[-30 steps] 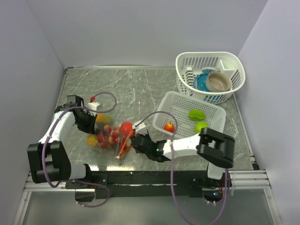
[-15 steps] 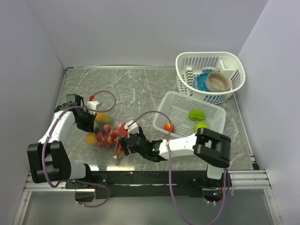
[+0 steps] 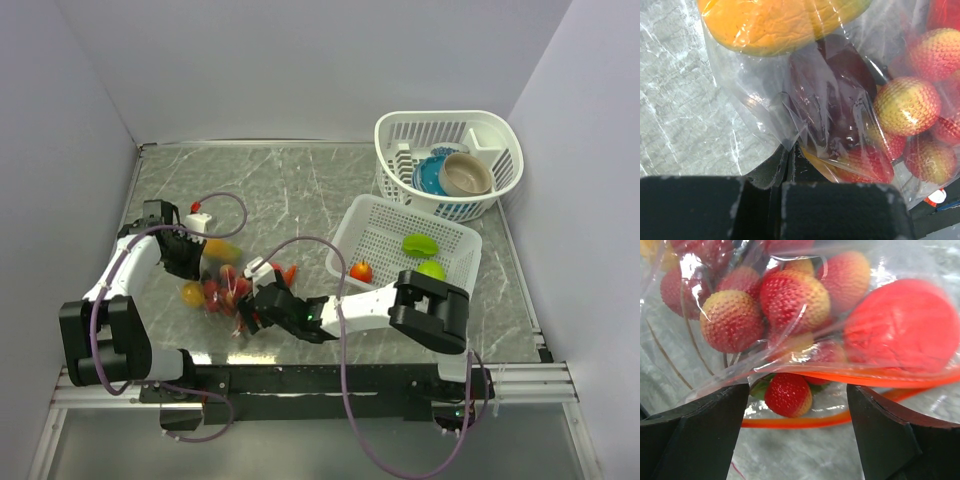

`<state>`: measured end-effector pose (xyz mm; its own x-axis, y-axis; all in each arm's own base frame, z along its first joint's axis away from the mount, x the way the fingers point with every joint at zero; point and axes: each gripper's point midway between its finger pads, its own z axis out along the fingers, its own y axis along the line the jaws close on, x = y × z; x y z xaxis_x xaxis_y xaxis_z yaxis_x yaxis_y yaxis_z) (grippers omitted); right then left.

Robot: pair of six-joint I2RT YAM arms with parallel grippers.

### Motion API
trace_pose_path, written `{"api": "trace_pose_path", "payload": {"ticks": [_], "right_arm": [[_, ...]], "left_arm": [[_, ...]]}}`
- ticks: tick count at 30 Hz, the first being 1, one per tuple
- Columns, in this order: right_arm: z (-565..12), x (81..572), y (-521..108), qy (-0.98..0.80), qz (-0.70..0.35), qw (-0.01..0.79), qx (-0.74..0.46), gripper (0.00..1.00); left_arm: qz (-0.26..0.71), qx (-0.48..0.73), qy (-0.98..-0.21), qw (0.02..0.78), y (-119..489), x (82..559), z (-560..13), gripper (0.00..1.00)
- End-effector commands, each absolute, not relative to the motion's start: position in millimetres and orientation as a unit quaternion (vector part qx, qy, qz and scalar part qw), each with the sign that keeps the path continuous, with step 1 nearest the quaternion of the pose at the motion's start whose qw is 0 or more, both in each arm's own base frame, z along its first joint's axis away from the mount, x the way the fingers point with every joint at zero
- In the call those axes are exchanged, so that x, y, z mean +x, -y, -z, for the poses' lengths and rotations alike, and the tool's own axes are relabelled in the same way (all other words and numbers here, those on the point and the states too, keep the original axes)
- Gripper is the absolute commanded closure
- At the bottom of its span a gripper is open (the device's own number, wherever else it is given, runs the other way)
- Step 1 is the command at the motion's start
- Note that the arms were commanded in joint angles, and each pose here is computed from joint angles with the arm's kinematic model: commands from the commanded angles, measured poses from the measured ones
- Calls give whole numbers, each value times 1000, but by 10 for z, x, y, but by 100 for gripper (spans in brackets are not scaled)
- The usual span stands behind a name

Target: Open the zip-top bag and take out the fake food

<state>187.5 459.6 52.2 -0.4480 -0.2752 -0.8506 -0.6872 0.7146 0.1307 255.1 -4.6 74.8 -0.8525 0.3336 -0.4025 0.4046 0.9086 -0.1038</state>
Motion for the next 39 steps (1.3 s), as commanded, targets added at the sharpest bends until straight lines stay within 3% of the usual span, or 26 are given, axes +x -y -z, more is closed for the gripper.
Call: {"api": "trace_pose_path", "payload": {"ticks": [1,8,10,11,15,39], "right_arm": [[-574,1830,-4767,-814,-258,437,-284,16],[-403,1791,-4725,-825,-256,423,-274,27],[-366,1779,-4684,-827,-256,420,-272,34],[-401,1777,-4682,-825,-262,423,-268,38],[-308,1728,-4508,-833,-261,415,-258,68],[-1132,1700,-3025,-859,-147,461,-166,73]], "left_arm": [[93,194,-955,204,65,2586,-786,99],[90,194,-955,204,58,2565,-776,99],[88,194,-955,204,51,2561,-773,99],[86,195,-955,206,46,2570,-782,99],[79,197,-955,206,19,2577,-758,99],[38,157,-962,218,-282,2865,-600,99]]}}
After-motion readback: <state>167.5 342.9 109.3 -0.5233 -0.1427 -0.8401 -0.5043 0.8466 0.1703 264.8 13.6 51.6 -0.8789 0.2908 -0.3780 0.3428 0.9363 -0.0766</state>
